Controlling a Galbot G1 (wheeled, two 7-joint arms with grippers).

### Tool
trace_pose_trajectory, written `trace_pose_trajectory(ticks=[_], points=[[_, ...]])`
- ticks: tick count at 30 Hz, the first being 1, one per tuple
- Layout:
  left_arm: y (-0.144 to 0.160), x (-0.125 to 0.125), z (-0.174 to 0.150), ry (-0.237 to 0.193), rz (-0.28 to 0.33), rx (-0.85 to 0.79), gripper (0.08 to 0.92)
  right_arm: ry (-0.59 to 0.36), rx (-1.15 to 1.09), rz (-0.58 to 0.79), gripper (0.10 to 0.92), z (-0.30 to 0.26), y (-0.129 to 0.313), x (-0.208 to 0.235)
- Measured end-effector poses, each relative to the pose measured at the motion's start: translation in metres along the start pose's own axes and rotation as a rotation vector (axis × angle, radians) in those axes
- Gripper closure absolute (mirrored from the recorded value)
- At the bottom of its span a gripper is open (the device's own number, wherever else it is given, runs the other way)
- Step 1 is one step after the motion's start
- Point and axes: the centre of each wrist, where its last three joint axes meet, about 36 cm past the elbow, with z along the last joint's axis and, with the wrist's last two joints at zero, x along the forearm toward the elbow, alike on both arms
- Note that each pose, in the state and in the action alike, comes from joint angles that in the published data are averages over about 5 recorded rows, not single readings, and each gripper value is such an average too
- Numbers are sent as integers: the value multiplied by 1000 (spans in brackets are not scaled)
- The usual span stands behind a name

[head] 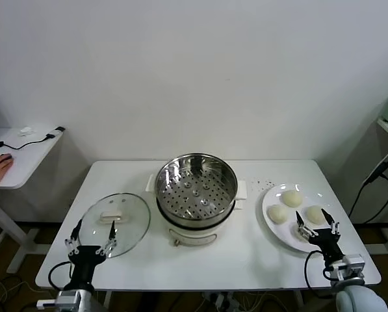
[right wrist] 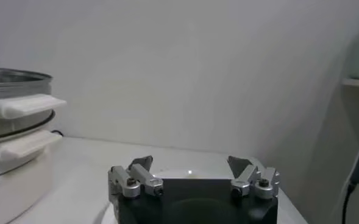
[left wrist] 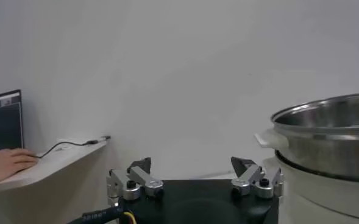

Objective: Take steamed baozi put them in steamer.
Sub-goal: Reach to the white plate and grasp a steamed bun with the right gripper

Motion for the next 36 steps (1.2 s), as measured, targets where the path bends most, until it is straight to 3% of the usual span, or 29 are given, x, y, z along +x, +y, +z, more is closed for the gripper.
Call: trace_pose_trajectory(ticks=[11, 23, 36], points=[[0, 6, -7, -5, 4, -11, 177, 139, 295, -273, 200, -54, -59, -51], [-10, 7, -14, -15, -8, 16, 177, 460, 768, -678, 200, -131, -102, -150], [-4, 9, -9, -4, -24, 17, 177, 777, 1143, -869, 200, -179, -131, -246]])
